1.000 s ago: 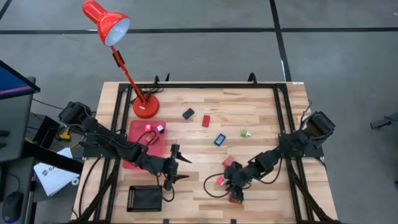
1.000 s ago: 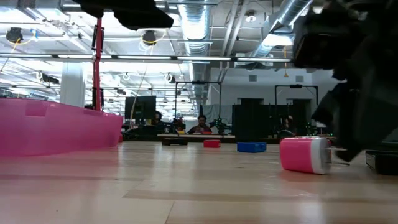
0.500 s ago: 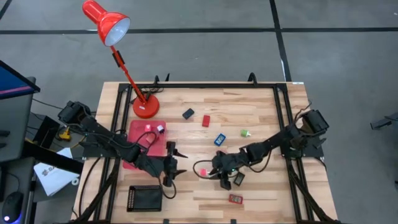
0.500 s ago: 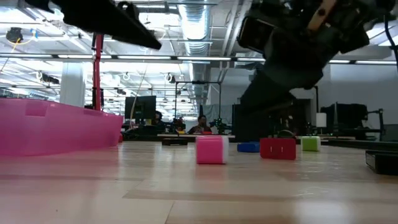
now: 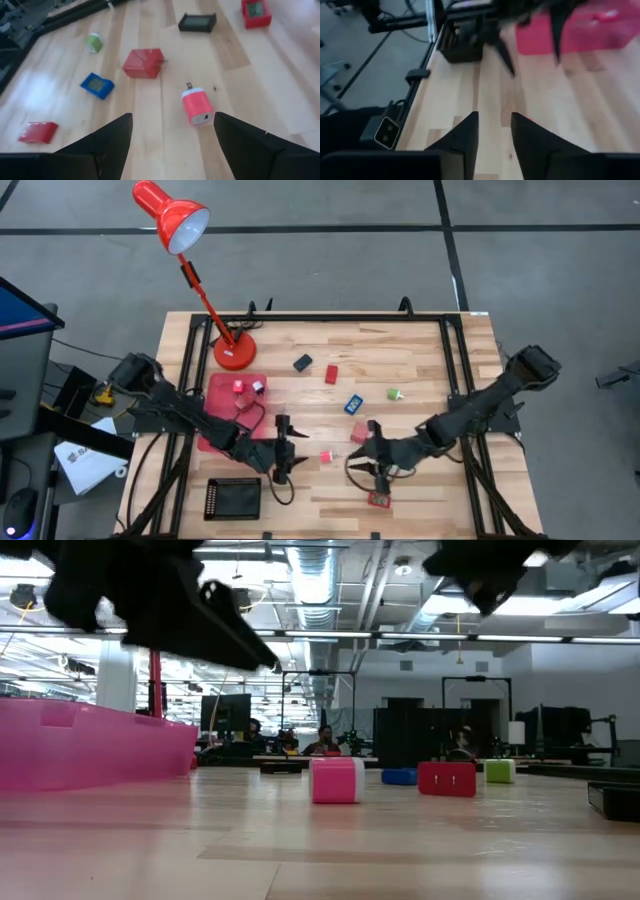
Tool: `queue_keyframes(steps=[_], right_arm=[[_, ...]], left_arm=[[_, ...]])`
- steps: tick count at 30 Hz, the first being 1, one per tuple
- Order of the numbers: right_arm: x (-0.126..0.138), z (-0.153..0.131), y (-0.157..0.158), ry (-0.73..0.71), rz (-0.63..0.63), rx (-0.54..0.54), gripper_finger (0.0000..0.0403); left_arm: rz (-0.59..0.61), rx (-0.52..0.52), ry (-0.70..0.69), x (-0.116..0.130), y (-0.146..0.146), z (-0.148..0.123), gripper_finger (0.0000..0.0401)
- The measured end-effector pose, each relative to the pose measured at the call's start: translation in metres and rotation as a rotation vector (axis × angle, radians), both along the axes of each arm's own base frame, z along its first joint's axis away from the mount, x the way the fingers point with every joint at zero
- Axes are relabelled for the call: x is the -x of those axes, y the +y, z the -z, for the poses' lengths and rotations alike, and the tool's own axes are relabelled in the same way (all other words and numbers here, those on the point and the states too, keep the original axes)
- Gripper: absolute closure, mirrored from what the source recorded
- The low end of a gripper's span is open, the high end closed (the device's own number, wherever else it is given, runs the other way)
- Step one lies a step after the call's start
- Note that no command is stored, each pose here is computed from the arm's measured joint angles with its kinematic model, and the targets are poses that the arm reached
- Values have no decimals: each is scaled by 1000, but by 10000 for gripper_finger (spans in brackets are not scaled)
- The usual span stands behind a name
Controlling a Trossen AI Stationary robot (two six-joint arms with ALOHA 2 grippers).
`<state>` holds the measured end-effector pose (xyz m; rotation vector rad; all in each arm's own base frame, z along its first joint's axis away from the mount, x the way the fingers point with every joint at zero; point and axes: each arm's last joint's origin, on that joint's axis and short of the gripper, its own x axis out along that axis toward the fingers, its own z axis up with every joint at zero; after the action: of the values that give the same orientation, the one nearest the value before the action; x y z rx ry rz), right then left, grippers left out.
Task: Pick & Place Office items
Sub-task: Put the pink charger adapter into the red bin
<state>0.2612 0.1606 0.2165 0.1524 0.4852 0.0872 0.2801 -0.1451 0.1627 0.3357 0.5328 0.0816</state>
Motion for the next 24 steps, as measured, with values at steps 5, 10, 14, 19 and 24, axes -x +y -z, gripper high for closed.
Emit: queue_keyframes(steps=[5, 10, 14, 19, 24], right_arm=[[17, -10, 7, -25, 63, 35, 233], [23, -11, 8, -8, 86, 37, 178], [23, -8, 8, 10, 91, 47, 168], [25, -8, 9, 12, 80, 56, 174], [27, -8, 12, 11, 70, 56, 179]], left_arm=[[5, 28, -49, -11, -8, 21, 123], [-25, 124, -105, -20, -7, 28, 123], [-32, 235, -71, -26, 0, 36, 123], [-13, 291, -74, -35, 5, 41, 123], [9, 272, -50, -48, 4, 48, 123]])
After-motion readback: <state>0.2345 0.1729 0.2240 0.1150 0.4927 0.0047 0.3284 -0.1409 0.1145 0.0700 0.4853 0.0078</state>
